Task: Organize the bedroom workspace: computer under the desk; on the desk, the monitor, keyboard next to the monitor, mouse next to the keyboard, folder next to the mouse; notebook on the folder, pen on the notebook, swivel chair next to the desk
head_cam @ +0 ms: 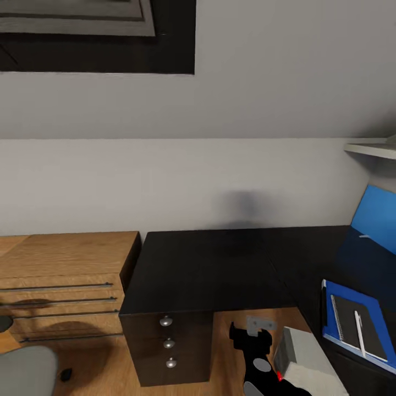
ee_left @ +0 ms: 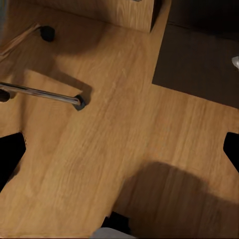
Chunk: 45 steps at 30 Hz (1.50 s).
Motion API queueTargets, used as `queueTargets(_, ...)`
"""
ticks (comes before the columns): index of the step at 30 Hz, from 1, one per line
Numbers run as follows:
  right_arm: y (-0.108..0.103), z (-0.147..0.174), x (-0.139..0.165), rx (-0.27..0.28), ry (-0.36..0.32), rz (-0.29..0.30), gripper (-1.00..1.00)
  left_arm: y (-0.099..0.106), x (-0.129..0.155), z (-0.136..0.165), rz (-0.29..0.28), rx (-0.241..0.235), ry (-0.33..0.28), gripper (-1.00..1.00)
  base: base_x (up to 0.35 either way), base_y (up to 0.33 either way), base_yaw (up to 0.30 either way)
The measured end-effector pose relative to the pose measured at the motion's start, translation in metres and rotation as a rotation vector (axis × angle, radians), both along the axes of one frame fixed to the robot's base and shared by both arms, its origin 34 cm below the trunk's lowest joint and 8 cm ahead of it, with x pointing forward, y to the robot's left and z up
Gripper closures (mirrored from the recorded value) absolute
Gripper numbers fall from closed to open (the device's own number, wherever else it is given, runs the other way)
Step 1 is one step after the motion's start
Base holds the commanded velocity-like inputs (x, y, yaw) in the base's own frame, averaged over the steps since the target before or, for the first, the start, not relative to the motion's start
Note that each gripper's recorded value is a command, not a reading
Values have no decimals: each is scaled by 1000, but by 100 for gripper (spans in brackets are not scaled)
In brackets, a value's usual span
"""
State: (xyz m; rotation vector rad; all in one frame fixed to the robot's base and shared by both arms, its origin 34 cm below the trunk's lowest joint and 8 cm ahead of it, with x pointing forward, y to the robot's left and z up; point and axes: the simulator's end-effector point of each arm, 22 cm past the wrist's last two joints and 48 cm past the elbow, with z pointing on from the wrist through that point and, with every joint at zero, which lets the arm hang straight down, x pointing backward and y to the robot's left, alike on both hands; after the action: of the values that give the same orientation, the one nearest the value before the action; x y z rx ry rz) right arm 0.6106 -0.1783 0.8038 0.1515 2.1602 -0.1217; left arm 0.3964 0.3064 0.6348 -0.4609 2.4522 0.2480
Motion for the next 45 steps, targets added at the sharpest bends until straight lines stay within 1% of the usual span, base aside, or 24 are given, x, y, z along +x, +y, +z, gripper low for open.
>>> queueTargets(3,-9,-13,-4,-17,7,-20,-100,0,0,0,-1,0,0,-100,-280,0,0)
queueTargets(8,-12,-31,-9,-30,31,-10,-100,0,1,1,-2,1,-3,-100,-74,0,0)
queueTargets(9,-14,-47,-15,-33,47,-13,-100,-1,1,2,-1,1,-4,-100,0,0,0)
queueTargets(10,-2,-55,-7,33,-90,56,-100,3,-1,3,5,5,-1,-100,0,0,0)
queueTargets(11,-40,-88,-27,-47,-23,26,-100,4,-3,3,7,6,4,-100,0,0,0)
queueTargets(12,-40,-87,-27,-47,-27,34,-100,5,-5,3,8,8,9,-100,0,0,0)
queueTargets(13,-41,-88,-28,-47,-31,41,-100,9,-16,-3,10,17,37,-100,0,0,0)
queueTargets(16,-47,-89,-31,-57,-23,40,-100,16,-34,-10,16,33,75,-100,0,0,0)
queueTargets(18,-54,-91,-35,-71,-11,36,-100,21,-44,-13,23,44,88,-100,0,0,0)
queueTargets(20,-59,-92,-38,-83,-4,28,-100,26,-50,-13,33,55,86,-100,0,0,0)
queueTargets(23,-69,-95,-45,-101,15,18,-100,37,-68,-16,50,84,91,-100,0,0,0)
queueTargets(26,-80,-111,-70,-130,63,9,-100,52,-98,-22,65,124,122,-100,0,0,0)
queueTargets(29,-79,-118,-88,-135,72,-4,-100,62,-118,-23,73,150,140,-100,0,0,0)
queueTargets(32,-83,-123,-105,-151,72,-19,-100,66,-133,-23,75,162,153,-100,0,0,0)
queueTargets(34,-83,-126,-113,-156,77,-20,-100,65,-141,-24,72,159,163,-100,0,0,0)
queueTargets(37,-72,-137,-136,-152,107,8,-100,58,-160,-29,53,134,194,-100,0,0,0)
queueTargets(41,-63,-149,-158,-126,157,86,-100,48,-174,-33,19,80,216,-100,0,0,0)
queueTargets(43,-60,-153,-166,-108,178,120,-100,44,-178,-33,14,59,218,-100,0,0,0)
queueTargets(45,-59,-156,-175,-93,199,147,-100,43,-182,-32,22,44,222,-100,0,0,0)
